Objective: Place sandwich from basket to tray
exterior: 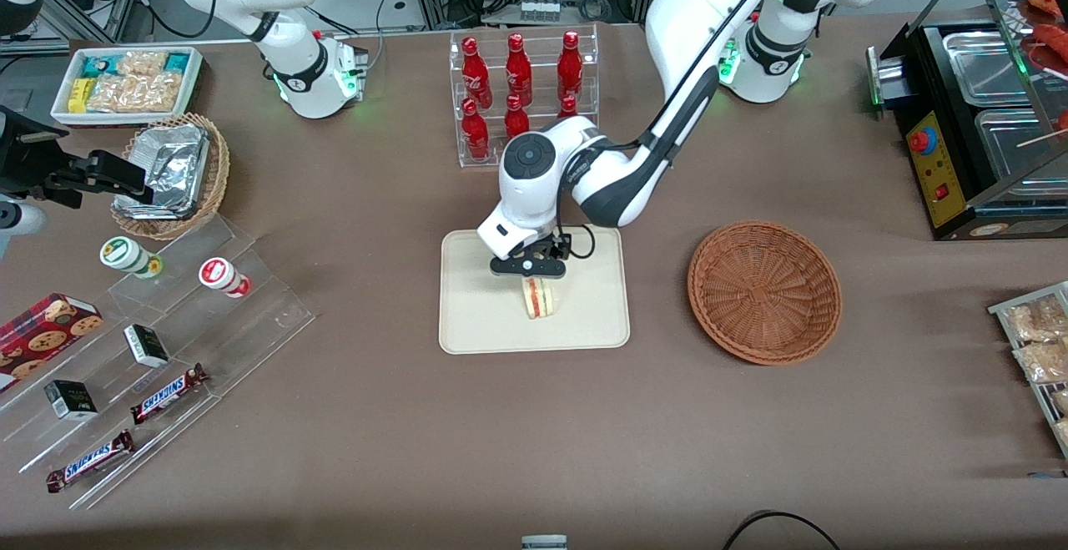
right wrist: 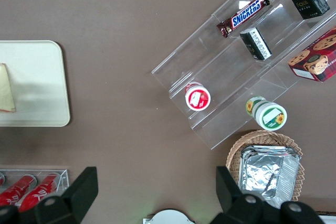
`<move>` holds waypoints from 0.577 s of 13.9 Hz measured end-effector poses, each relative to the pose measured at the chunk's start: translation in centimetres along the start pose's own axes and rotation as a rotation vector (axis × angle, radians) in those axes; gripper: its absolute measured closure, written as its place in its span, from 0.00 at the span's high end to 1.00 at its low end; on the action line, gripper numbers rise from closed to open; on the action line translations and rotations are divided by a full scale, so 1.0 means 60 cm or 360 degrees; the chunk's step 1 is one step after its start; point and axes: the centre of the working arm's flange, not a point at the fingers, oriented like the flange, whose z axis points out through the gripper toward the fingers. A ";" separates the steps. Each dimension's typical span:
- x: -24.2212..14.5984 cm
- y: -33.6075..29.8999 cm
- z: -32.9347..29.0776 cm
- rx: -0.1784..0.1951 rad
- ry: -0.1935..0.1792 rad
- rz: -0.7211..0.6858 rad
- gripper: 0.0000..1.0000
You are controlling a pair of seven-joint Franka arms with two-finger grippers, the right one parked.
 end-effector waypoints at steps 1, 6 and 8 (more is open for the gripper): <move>0.007 -0.007 -0.035 0.0021 0.0004 -0.0017 0.99; 0.071 -0.136 -0.257 0.0113 0.0035 -0.0222 1.00; 0.093 -0.204 -0.327 0.0124 0.0042 -0.0325 1.00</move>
